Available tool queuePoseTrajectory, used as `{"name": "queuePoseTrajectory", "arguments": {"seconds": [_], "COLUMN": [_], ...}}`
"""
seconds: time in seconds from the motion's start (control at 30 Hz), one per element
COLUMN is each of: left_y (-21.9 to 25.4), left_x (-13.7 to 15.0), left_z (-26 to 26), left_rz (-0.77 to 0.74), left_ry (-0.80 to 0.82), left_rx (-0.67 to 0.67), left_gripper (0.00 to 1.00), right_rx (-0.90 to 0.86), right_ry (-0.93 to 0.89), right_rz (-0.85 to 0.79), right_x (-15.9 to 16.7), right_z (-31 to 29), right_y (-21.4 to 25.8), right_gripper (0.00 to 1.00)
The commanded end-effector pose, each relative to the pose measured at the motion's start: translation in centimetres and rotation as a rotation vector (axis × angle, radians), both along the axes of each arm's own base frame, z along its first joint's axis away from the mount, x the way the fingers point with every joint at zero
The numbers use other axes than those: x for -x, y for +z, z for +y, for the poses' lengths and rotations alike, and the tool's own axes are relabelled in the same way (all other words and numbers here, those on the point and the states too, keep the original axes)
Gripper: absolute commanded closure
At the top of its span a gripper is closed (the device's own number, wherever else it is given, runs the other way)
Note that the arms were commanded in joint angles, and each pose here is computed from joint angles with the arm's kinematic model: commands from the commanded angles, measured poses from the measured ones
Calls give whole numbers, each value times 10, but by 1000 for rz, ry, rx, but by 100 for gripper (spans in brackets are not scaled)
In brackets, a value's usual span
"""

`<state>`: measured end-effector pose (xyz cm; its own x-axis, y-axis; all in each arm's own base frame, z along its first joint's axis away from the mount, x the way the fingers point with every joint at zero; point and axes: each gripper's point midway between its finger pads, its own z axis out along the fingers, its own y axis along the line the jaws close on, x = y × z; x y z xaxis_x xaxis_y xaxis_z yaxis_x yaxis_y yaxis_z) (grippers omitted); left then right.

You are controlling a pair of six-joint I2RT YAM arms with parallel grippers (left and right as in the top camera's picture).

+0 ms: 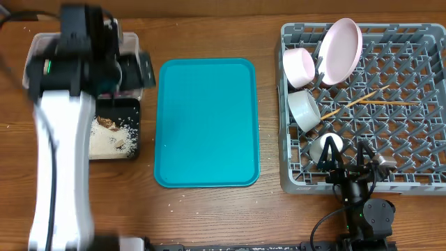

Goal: Sort waste into correct bins and load items into the dishwasher

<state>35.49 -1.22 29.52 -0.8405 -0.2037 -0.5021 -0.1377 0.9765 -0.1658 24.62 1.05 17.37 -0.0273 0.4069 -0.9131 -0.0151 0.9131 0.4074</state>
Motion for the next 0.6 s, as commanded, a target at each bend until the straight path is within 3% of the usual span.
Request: {"name": "queuePoseTrajectory", "arguments": {"seconds": [0.0, 0.13, 0.33, 0.57], "left_y": [-6, -10, -16, -64], "left_x": [38, 47, 70, 104], "left_z": [17, 6, -15, -12], "left_rz": [-35, -253, -736, -899], "left_ry": [35, -10, -140, -122], "left_rx": [-78, -35, -23, -48], "left_gripper": [0, 0, 0, 0], "right_rx": [7, 7, 7, 7], "right_ry": [9, 9, 9, 9], "right_rz": [-6, -6, -6, -6], "right_x": [0, 0, 0, 0], "right_z": [2, 2, 2, 2], "right_y": [-1, -1, -1, -1], "right_gripper": [0, 0, 0, 0]}}
